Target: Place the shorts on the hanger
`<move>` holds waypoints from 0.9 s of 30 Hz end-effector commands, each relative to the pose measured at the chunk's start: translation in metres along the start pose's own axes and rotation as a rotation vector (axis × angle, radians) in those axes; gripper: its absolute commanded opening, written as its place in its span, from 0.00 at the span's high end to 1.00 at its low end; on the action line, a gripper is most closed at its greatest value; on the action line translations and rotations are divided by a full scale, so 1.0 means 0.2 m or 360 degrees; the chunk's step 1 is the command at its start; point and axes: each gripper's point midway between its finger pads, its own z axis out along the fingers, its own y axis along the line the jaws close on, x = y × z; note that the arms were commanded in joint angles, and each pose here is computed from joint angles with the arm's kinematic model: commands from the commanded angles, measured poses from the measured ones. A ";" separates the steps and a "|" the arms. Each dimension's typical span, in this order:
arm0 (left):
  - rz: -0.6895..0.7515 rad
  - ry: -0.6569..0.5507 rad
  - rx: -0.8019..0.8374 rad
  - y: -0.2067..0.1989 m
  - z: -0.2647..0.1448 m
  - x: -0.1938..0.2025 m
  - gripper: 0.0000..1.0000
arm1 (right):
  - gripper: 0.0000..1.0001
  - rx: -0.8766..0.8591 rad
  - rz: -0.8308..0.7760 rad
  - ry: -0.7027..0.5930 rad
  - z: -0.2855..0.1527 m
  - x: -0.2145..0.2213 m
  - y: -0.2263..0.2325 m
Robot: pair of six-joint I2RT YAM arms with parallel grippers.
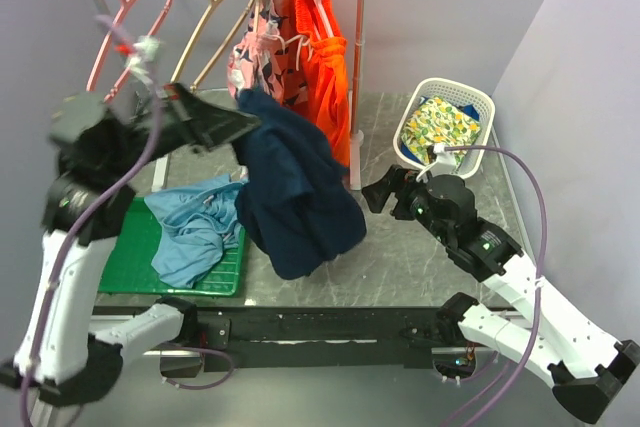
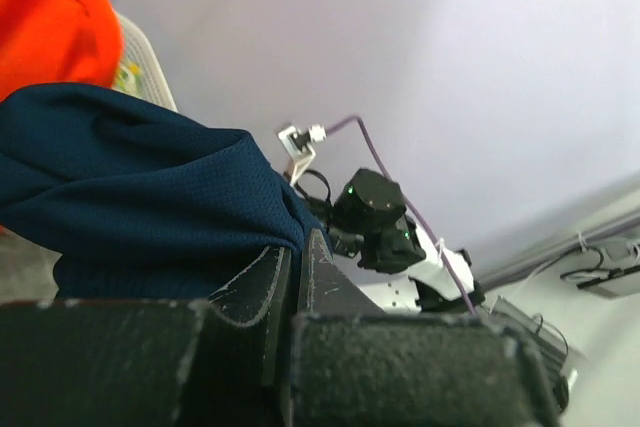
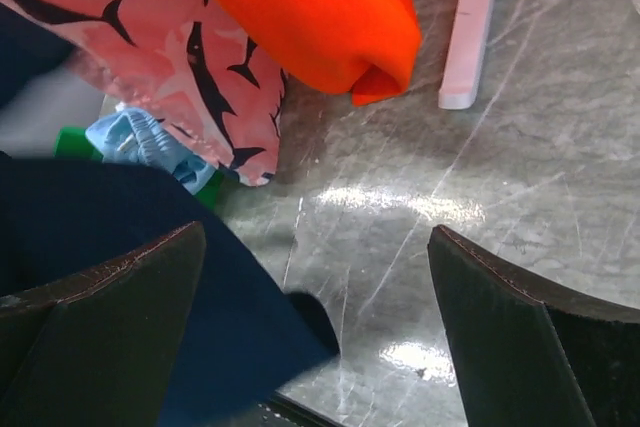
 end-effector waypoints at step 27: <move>0.0145 0.0511 -0.1458 1.33 0.12 1.44 0.52 | 0.07 0.0331 0.0220 0.0207 0.12 0.43 -0.32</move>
